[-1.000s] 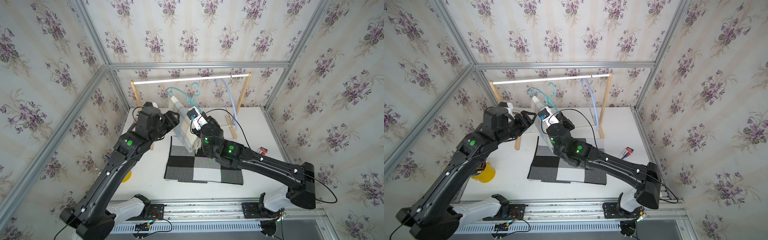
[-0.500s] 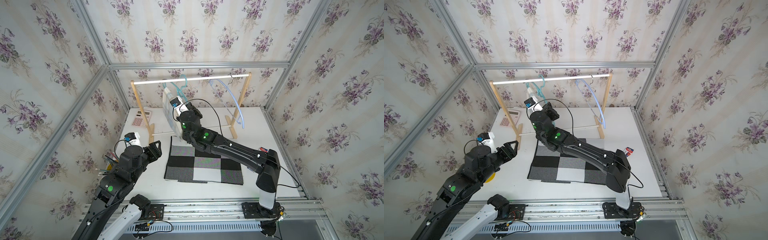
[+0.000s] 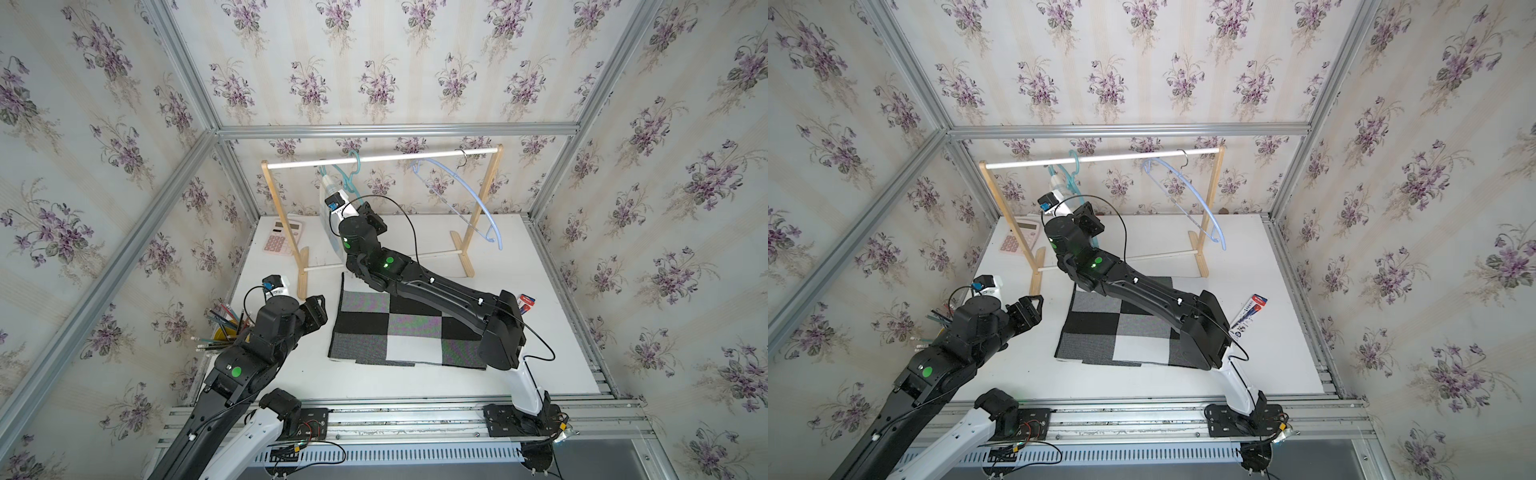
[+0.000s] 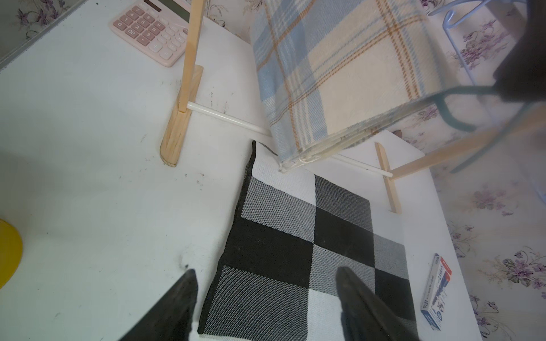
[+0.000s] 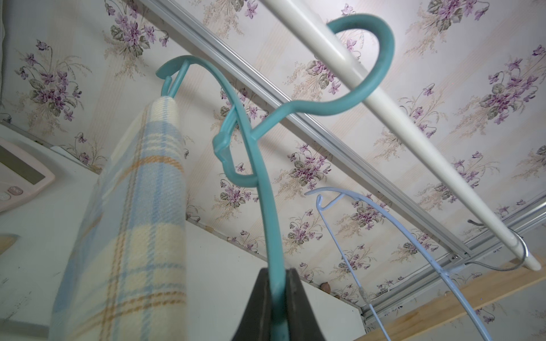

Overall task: Hang the scarf on the hanger
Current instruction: Place the hanger at the clothesline.

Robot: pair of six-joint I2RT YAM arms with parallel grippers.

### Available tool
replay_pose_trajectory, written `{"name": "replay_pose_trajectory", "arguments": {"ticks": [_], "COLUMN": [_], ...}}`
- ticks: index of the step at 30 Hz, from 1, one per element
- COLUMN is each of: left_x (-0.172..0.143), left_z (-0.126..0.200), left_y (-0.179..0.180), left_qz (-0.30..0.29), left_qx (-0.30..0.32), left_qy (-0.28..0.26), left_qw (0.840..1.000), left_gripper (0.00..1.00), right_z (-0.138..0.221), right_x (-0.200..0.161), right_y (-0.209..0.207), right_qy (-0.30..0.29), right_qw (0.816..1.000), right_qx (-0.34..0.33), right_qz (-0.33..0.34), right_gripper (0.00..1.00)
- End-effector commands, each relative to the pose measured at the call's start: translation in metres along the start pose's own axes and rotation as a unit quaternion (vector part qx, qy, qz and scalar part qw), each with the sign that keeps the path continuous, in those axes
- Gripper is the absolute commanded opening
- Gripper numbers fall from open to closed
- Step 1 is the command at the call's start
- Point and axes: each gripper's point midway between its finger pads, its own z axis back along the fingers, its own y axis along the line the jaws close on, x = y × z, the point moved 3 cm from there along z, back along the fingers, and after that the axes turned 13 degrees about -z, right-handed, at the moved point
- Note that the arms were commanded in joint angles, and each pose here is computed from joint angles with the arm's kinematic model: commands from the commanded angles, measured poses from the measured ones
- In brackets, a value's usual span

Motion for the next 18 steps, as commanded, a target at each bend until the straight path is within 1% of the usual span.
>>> {"name": "replay_pose_trajectory", "arguments": {"ticks": [1, 7, 9, 10, 11, 12, 13, 15, 16, 18], "left_x": [0.002, 0.000, 0.000, -0.001, -0.001, -0.001, -0.002, -0.001, 0.000, 0.002], "left_z": [-0.003, -0.005, -0.005, -0.005, -0.005, -0.005, -0.004, -0.002, 0.000, 0.003], "left_y": [-0.004, -0.004, -0.004, -0.004, -0.004, -0.005, -0.005, -0.006, -0.006, -0.008], "left_qz": [0.004, 0.009, 0.010, 0.011, 0.011, 0.011, 0.012, 0.011, 0.011, 0.008], "left_qx": [-0.009, -0.010, -0.011, -0.011, -0.011, -0.012, -0.013, -0.017, -0.019, -0.025], "left_qy": [-0.006, 0.000, 0.001, 0.003, 0.004, 0.004, 0.005, 0.004, 0.003, 0.001], "left_qw": [1.000, 1.000, 1.000, 1.000, 1.000, 1.000, 1.000, 1.000, 1.000, 1.000], "left_gripper": [0.75, 0.75, 0.75, 0.75, 0.75, 0.75, 0.75, 0.75, 0.75, 0.75], "right_z": [0.000, 0.004, 0.010, 0.013, 0.018, 0.023, 0.030, 0.043, 0.051, 0.065], "right_x": [0.002, -0.002, 0.000, 0.001, 0.002, 0.003, 0.007, 0.011, 0.020, 0.023], "right_y": [0.001, 0.005, 0.006, 0.007, 0.008, 0.007, 0.006, 0.000, -0.011, -0.023], "right_qy": [-0.001, 0.010, 0.013, 0.015, 0.017, 0.017, 0.018, 0.025, 0.025, 0.037], "right_qw": [0.999, 0.999, 0.998, 0.997, 0.996, 0.996, 0.994, 0.989, 0.985, 0.976], "right_qx": [0.005, 0.026, 0.039, 0.047, 0.055, 0.063, 0.078, 0.108, 0.121, 0.160], "right_qz": [-0.038, -0.047, -0.055, -0.060, -0.064, -0.068, -0.079, -0.098, -0.119, -0.143], "right_gripper": [0.00, 0.00, 0.30, 0.42, 0.53, 0.62, 0.69, 0.75, 0.78, 0.83]}}
